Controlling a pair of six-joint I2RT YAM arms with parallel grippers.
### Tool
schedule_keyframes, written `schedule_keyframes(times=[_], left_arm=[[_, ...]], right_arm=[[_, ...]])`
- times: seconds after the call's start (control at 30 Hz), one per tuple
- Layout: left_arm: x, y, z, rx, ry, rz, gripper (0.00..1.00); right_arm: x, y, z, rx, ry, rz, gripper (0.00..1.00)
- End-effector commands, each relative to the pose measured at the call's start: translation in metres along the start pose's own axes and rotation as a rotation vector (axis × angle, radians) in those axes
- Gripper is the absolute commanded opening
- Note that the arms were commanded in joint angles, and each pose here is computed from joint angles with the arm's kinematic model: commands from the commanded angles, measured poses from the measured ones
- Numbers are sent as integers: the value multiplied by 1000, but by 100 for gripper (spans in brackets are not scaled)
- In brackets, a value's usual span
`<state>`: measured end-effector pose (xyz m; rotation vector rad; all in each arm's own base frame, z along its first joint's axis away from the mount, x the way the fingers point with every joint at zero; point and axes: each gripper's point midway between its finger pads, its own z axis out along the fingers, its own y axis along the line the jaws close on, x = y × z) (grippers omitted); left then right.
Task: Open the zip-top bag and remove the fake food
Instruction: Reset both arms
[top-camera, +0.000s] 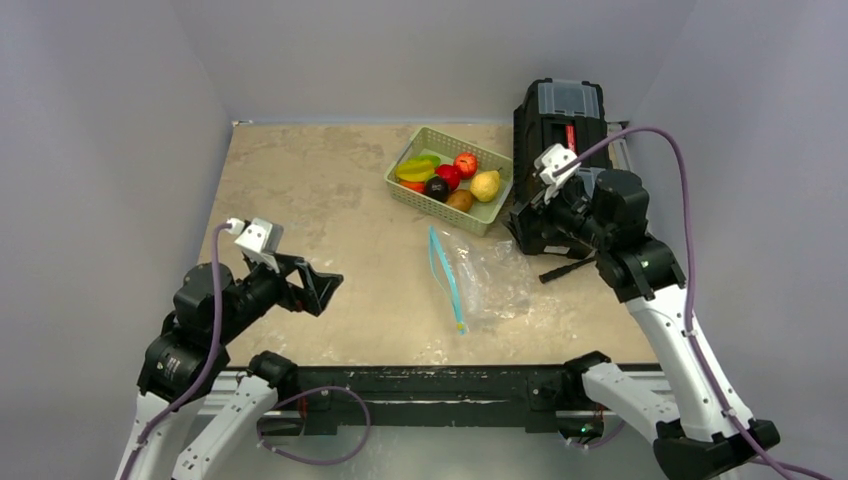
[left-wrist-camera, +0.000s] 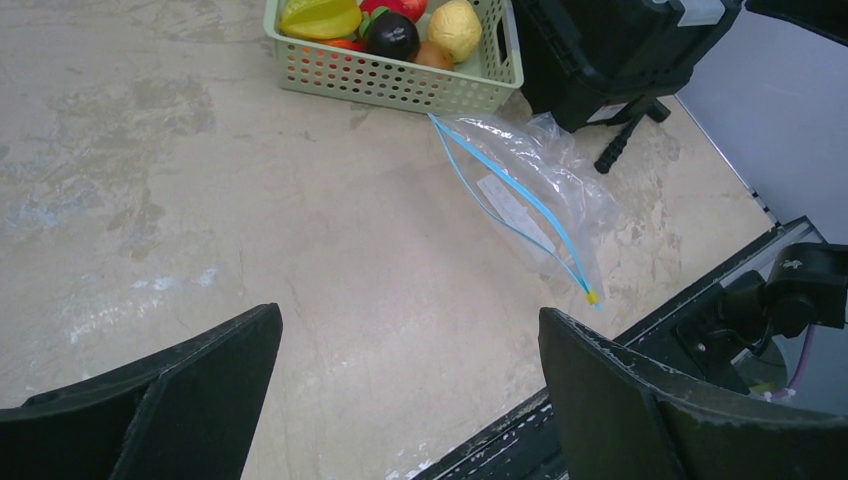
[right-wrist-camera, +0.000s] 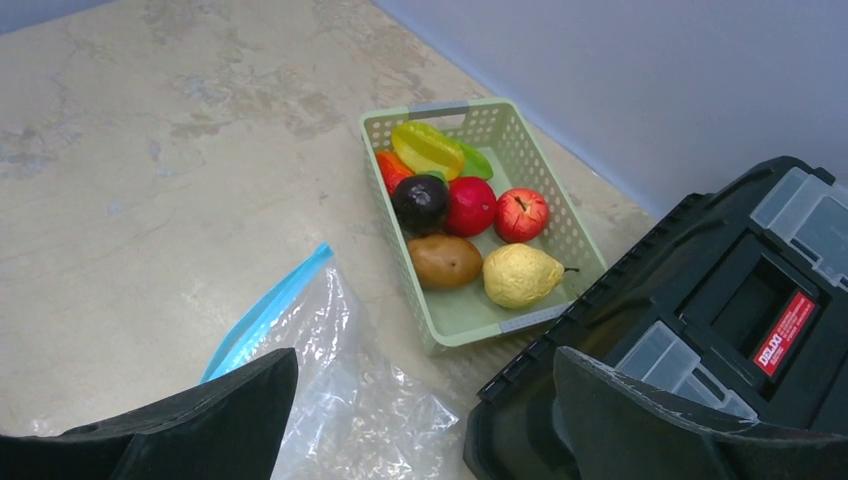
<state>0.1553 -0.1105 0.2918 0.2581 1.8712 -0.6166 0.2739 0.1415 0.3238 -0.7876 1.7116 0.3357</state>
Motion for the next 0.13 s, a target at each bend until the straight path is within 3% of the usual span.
schedule_keyframes(times=[0.0, 0.1], left_arm=[[-4, 1, 3, -6, -28, -23, 100], [-4, 2, 3, -10, -30, -22, 100]], right_arm=[[-22, -9, -8, 40, -76, -5, 99], [-17, -9, -5, 31, -71, 16, 99]])
